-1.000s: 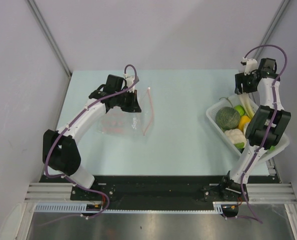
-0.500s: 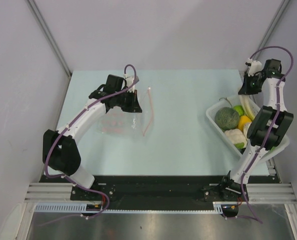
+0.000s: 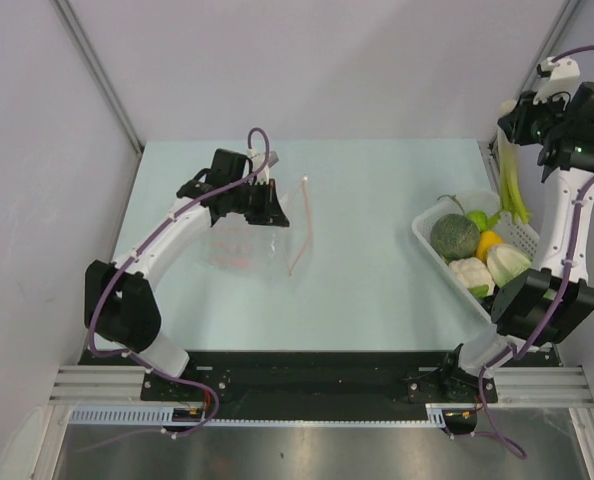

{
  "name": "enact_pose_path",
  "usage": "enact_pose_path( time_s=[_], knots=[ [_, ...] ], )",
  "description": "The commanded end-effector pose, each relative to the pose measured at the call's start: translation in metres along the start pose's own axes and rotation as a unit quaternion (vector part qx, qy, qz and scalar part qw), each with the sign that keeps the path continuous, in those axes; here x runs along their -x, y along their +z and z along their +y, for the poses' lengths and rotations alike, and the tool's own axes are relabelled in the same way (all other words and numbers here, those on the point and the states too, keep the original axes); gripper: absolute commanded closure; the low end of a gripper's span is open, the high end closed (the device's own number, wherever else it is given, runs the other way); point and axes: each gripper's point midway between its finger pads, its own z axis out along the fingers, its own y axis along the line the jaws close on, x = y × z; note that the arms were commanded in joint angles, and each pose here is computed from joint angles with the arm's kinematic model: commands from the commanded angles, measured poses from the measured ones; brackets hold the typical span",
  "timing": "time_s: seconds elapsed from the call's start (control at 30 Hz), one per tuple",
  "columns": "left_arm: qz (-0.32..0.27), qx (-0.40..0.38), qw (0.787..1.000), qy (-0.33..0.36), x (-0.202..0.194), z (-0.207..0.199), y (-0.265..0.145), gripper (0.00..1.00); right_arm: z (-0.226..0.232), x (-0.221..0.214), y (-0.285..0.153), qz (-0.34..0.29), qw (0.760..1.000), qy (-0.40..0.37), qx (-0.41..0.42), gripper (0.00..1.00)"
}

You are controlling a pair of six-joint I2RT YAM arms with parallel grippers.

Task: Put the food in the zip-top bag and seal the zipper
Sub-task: Pick up the fake vegetable from the bin, then place the fake vegetable in the zipper food storage bag.

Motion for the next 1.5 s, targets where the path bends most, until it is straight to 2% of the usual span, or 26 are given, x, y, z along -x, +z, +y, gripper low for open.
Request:
enact_pose_path(
  time_s=[0.0,0.1,0.17,0.37,0.47,0.63,0.77,0.97,1.1,1.2,1.23,1.33,1.47],
  knots=[
    [-0.043,-0.050,0.998,0.020,0.023,-0.036,-0.023,1.00,0.018,0.082,-0.037,-0.140,0.990,-0.013,0.015,1.00],
    [-0.044,-0.076,0.996,0.013,0.025,-0.048,-0.026,1.00,0.052,0.122,-0.059,-0.206,0.977,0.008,0.064,1.00],
    [-0.042,-0.104,0.994,0.009,0.026,-0.059,-0.031,1.00,0.073,0.138,-0.067,-0.228,0.970,0.011,0.085,1.00],
    [-0.045,-0.164,0.985,-0.003,0.037,-0.085,-0.044,1.00,0.165,0.190,-0.110,-0.309,0.928,0.032,0.203,1.00],
    [-0.053,-0.180,0.982,-0.018,0.045,-0.089,-0.049,1.00,0.199,0.205,-0.131,-0.328,0.909,0.058,0.251,1.00],
    [-0.050,-0.211,0.975,-0.054,0.052,-0.087,-0.053,1.00,0.265,0.212,-0.163,-0.353,0.879,0.033,0.319,1.00],
    [-0.054,-0.220,0.972,-0.069,0.057,-0.082,-0.055,1.00,0.296,0.231,-0.200,-0.384,0.853,0.034,0.353,1.00],
    [-0.056,-0.220,0.970,-0.084,0.061,-0.074,-0.053,1.00,0.332,0.240,-0.225,-0.379,0.828,0.068,0.408,1.00],
    [-0.059,-0.218,0.970,-0.087,0.062,-0.072,-0.054,1.00,0.352,0.236,-0.230,-0.366,0.822,0.080,0.428,1.00],
    [-0.064,-0.214,0.971,-0.086,0.063,-0.070,-0.054,1.00,0.364,0.229,-0.224,-0.351,0.832,0.093,0.420,1.00],
    [-0.065,-0.212,0.971,-0.087,0.064,-0.069,-0.054,1.00,0.361,0.229,-0.215,-0.345,0.845,0.109,0.395,1.00],
    [-0.076,-0.199,0.973,-0.089,0.065,-0.066,-0.054,1.00,0.368,0.221,-0.206,-0.329,0.859,0.123,0.372,1.00],
    [-0.091,-0.179,0.975,-0.092,0.066,-0.060,-0.053,1.00,0.380,0.214,-0.198,-0.313,0.865,0.147,0.363,1.00]
  ],
)
